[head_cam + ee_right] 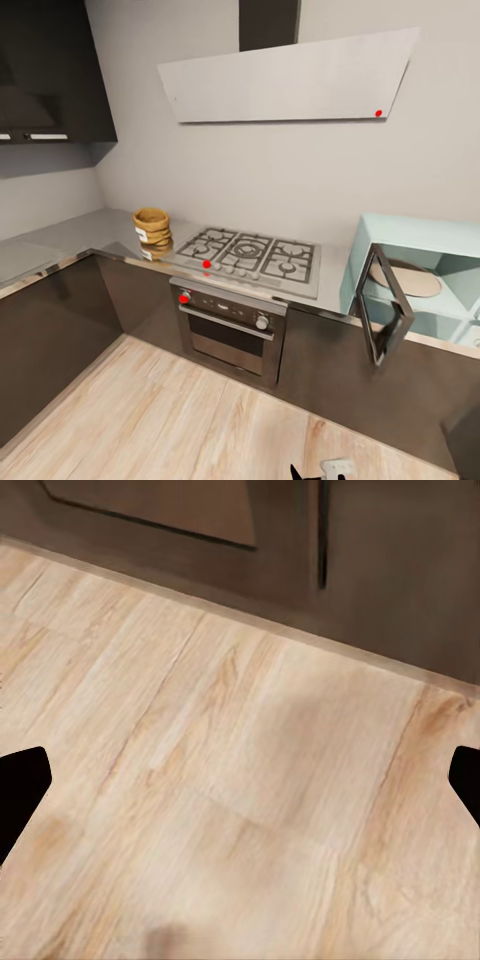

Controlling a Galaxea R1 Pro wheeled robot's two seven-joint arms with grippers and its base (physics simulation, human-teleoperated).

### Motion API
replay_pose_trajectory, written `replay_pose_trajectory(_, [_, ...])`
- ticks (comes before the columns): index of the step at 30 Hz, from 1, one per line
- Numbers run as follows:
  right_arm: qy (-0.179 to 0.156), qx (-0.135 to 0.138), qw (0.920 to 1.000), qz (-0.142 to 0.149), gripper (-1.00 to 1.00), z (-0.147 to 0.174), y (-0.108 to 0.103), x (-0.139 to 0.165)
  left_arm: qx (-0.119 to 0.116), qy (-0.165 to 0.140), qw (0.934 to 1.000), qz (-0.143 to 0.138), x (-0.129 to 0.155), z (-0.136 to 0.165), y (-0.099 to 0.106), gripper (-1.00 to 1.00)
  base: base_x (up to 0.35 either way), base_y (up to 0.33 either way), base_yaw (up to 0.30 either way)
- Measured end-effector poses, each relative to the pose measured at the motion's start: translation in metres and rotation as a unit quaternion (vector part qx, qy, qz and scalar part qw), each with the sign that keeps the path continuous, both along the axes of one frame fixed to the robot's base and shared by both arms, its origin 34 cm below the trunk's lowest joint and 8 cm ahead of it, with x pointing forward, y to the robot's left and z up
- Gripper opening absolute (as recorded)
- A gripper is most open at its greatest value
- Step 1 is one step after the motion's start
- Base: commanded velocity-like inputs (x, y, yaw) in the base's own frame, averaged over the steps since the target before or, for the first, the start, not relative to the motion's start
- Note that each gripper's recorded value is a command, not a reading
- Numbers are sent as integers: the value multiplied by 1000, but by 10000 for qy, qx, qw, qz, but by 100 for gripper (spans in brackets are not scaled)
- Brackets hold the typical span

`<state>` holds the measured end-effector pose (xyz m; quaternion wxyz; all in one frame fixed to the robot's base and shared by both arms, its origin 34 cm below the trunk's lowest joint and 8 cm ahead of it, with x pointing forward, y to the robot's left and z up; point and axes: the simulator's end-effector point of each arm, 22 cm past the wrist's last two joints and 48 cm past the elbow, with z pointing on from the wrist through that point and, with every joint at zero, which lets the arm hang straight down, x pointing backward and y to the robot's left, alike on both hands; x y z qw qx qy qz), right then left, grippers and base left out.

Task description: In the kitchen, take the popcorn bag from the countertop, put it into the microwave, and heat it until the popcorn is cooked so the cooked popcorn ends up inside the bag.

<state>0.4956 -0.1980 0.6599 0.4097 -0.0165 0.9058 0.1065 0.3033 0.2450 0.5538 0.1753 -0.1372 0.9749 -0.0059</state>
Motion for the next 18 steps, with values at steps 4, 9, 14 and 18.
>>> replay_pose_trajectory(4, [4, -11, 10000, -12, 100, 5, -1, 0, -6, 1, 10000, -5, -1, 5, -1, 100, 13, 5, 237])
replay_pose_trajectory(9, [10, -42, 10000, -55, 100, 10, -2, -1, -14, 6, 10000, -6, -3, 11, -2, 100, 1, 0, 272])
replay_pose_trajectory(14, [11, -41, 10000, -55, 100, 16, -2, -2, -18, 17, 10000, 2, -5, 16, -4, 100, 0, 0, 274])
replay_pose_trajectory(18, [20, -18, 10000, -45, 100, 20, 2, -4, -17, 19, 10000, 0, -6, 21, -4, 100, 0, 0, 275])
